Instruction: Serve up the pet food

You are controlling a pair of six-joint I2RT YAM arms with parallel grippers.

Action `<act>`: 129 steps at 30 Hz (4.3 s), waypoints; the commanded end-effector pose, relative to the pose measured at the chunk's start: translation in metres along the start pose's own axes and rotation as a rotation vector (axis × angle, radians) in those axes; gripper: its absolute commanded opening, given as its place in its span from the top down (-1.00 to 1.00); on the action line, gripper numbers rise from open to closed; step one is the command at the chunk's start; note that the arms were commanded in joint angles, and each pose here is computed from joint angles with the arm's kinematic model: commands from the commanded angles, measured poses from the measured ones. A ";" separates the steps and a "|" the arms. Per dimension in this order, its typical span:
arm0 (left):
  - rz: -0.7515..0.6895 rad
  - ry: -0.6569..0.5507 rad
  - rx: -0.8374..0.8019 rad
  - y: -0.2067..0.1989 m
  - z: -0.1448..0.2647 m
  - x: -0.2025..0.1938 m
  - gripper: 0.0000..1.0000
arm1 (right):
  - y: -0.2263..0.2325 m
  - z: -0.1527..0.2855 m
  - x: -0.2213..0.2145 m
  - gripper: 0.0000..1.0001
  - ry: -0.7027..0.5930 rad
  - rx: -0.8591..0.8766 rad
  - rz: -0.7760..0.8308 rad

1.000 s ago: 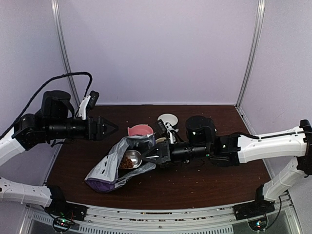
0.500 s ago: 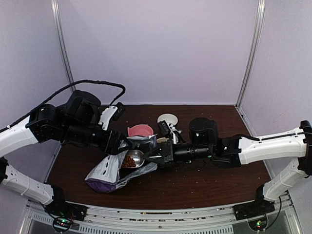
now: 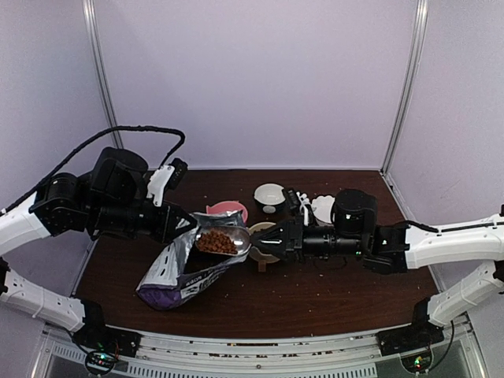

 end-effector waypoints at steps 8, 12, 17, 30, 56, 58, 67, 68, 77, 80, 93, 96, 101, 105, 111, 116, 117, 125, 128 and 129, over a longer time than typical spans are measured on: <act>0.062 -0.190 0.025 0.001 0.013 0.020 1.00 | 0.012 0.031 0.004 1.00 -0.071 0.149 -0.069; 0.070 -0.197 0.039 0.001 0.007 0.022 1.00 | 0.019 0.035 0.006 1.00 -0.073 0.139 -0.037; 0.108 -0.197 0.169 0.024 -0.001 0.031 1.00 | 0.029 0.046 0.015 1.00 -0.130 0.132 -0.015; 0.193 -0.226 0.321 0.094 0.018 0.021 1.00 | 0.012 0.080 0.060 1.00 -0.355 -0.050 0.011; 0.225 -0.223 0.263 0.097 0.031 0.013 1.00 | -0.079 -0.022 0.134 1.00 -0.327 -0.412 0.007; 0.228 -0.223 0.260 0.097 0.031 0.012 1.00 | -0.084 -0.026 0.135 1.00 -0.322 -0.445 0.009; 0.221 -0.215 0.240 0.096 0.029 0.012 1.00 | -0.098 -0.042 0.140 1.00 -0.260 -0.599 0.065; 0.219 -0.215 0.235 0.096 0.028 0.012 1.00 | -0.099 -0.043 0.140 1.00 -0.256 -0.614 0.071; 0.216 -0.206 0.219 0.095 0.023 0.013 1.00 | -0.102 -0.053 0.145 1.00 -0.225 -0.690 0.116; 0.215 -0.200 0.218 0.095 0.022 0.012 1.00 | -0.102 -0.056 0.146 1.00 -0.217 -0.702 0.127; 0.211 -0.197 0.189 0.093 0.018 0.014 1.00 | -0.090 -0.071 0.147 1.00 -0.153 -0.803 0.270; 0.206 -0.197 0.181 0.093 0.018 0.014 1.00 | -0.087 -0.074 0.146 1.00 -0.135 -0.816 0.305; 0.202 -0.199 0.166 0.092 0.017 0.014 1.00 | -0.079 -0.083 0.141 1.00 -0.099 -0.828 0.384; 0.197 -0.200 0.159 0.092 0.017 0.012 1.00 | -0.075 -0.086 0.140 1.00 -0.079 -0.858 0.443; 0.180 -0.214 0.124 0.090 0.020 0.010 1.00 | -0.049 -0.071 0.145 1.00 -0.122 -0.844 0.492; 0.153 -0.197 0.078 0.087 0.016 0.009 1.00 | -0.007 -0.038 0.146 1.00 -0.176 -0.757 0.518; 0.145 -0.190 0.054 0.085 0.015 0.009 1.00 | 0.000 -0.030 0.144 1.00 -0.188 -0.735 0.519; 0.051 -0.173 -0.083 0.056 0.007 0.006 1.00 | 0.031 0.032 0.099 1.00 -0.143 -0.418 0.456; 0.008 -0.149 -0.109 0.039 0.000 0.001 1.00 | 0.042 0.050 0.076 1.00 -0.107 -0.256 0.416; -0.006 -0.140 -0.114 0.033 -0.003 0.000 1.00 | 0.047 0.055 0.068 1.00 -0.099 -0.215 0.413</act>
Point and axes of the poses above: each gripper's point midway between its finger pads, its own z axis back along the fingers, its own y axis along the line the jaws close on, x = y × z, the point moved 10 cm from there along z, back along the fingers, and after that the axes turned 5 degrees about z, right-handed, at the moved point
